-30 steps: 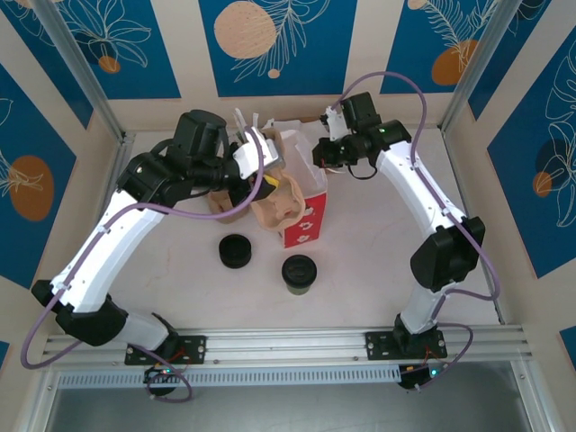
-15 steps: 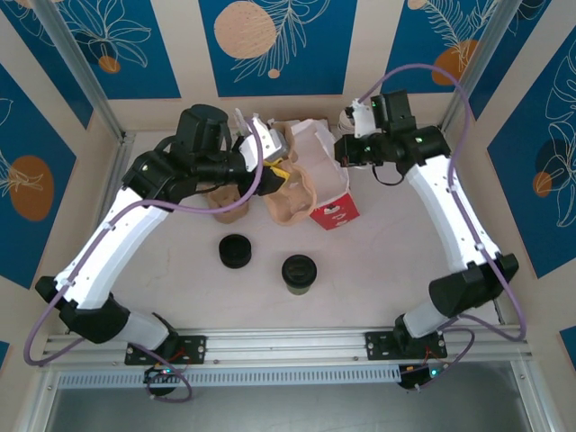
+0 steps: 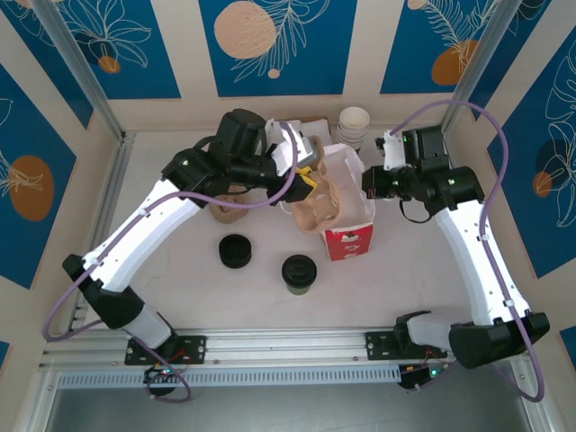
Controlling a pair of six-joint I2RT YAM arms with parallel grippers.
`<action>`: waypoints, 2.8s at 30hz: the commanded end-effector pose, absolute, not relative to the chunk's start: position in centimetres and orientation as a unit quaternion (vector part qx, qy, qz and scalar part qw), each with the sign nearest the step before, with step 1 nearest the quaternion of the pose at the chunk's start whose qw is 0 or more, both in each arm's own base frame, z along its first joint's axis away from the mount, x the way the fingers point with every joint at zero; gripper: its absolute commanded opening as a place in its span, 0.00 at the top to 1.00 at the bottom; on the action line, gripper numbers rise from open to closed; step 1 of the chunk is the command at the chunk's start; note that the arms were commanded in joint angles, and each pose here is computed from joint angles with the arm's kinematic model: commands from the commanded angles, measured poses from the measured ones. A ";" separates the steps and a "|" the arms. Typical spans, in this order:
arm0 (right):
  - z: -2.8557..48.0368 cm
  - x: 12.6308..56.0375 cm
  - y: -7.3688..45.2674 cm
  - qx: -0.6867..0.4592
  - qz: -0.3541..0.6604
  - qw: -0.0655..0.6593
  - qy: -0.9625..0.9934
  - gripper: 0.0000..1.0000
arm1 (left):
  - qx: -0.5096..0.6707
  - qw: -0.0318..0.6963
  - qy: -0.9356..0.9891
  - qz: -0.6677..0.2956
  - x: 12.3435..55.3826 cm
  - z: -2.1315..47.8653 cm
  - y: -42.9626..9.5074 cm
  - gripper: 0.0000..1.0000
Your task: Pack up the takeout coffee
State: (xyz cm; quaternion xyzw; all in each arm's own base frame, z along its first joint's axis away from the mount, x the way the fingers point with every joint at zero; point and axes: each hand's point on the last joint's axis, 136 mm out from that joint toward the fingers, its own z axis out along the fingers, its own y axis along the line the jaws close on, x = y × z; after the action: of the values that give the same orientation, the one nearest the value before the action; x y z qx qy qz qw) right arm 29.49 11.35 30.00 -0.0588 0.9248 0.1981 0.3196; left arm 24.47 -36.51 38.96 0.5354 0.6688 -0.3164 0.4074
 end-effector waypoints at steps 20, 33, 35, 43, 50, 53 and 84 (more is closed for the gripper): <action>30.5 28.1 11.4 -0.038 0.244 0.318 0.915 1.00 | 0.547 0.314 0.666 -0.397 22.7 37.6 -41.6 0.66; 31.8 27.9 11.7 -0.047 0.255 0.327 0.909 1.00 | 0.558 0.275 0.677 -0.392 23.3 35.5 -42.6 0.67; 31.9 27.9 11.7 -0.048 0.255 0.328 0.908 1.00 | 0.560 0.269 0.678 -0.392 23.3 35.1 -42.7 0.66; 32.1 27.6 12.0 -0.056 0.263 0.325 0.907 1.00 | 0.565 0.267 0.699 -0.347 24.7 33.0 -42.2 0.67; 32.2 26.9 12.8 -0.070 0.285 0.317 0.902 1.00 | 0.572 0.253 0.705 -0.334 25.5 31.3 -42.7 0.67; 32.1 26.6 13.0 -0.072 0.291 0.312 0.901 1.00 | 0.575 0.247 0.708 -0.327 25.9 30.3 -42.9 0.67; 30.4 26.6 12.5 0.023 0.359 0.250 0.899 1.00 | 0.577 0.271 0.711 -0.297 28.1 26.1 -44.7 0.70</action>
State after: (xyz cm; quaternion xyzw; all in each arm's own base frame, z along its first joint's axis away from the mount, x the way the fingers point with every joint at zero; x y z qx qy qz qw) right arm 26.97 12.39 30.67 -0.0145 0.9073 0.3122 0.2813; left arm 28.10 -44.17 26.00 0.5631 0.7270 -0.3089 0.2427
